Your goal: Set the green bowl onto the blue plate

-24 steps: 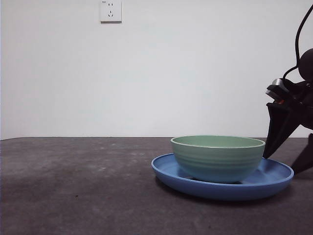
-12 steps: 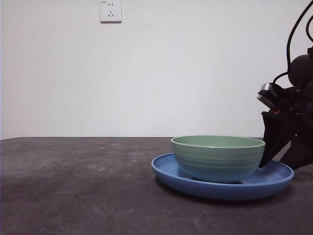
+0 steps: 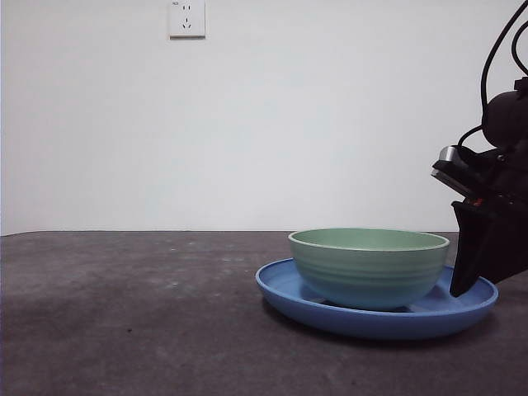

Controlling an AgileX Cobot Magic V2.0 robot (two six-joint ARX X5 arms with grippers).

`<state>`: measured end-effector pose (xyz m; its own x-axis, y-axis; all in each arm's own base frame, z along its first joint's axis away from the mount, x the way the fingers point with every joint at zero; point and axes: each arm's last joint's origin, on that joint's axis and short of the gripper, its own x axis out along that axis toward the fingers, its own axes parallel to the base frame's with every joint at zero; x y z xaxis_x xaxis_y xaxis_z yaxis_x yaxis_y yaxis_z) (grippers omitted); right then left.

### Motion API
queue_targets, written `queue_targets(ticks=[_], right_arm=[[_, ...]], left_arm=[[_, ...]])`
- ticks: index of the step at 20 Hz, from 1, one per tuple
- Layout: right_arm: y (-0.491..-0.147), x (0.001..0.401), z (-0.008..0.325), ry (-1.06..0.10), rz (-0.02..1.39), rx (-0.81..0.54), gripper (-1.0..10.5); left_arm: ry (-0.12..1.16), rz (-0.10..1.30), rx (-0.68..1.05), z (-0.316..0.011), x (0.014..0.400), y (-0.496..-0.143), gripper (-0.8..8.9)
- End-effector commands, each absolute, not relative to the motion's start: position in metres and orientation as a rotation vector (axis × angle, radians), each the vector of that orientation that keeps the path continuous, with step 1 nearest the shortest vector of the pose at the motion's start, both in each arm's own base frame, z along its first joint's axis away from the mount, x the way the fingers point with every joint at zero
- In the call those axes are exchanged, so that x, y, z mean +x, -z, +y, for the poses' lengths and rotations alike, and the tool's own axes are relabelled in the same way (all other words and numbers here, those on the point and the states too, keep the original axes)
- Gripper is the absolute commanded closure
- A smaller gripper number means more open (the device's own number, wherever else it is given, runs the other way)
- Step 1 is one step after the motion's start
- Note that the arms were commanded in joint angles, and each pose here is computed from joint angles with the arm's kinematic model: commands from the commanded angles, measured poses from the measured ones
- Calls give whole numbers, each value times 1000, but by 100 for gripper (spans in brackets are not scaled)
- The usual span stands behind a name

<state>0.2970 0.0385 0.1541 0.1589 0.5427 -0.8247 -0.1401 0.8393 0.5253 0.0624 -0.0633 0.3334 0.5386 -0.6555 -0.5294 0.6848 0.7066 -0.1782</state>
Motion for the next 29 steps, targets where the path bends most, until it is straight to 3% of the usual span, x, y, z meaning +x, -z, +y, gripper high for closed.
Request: queue_targets(ticks=[1, 6, 14, 22, 29], right_arm=[[-163, 307, 40, -492, 1321, 371, 937], [-194, 323, 57, -529, 1284, 350, 937], [-213, 321, 125, -668, 1223, 300, 937], [-181, 321, 164, -687, 1294, 261, 937], [-157, 326, 168, -663, 1355, 272, 936]], left_arm=[[811, 590, 46, -64, 62, -337, 251], [811, 590, 46, -64, 62, -337, 251], [811, 588, 45, -64, 62, -337, 251], [811, 589, 45, -64, 62, -337, 251], [810, 591, 44, -64, 62, -337, 251]])
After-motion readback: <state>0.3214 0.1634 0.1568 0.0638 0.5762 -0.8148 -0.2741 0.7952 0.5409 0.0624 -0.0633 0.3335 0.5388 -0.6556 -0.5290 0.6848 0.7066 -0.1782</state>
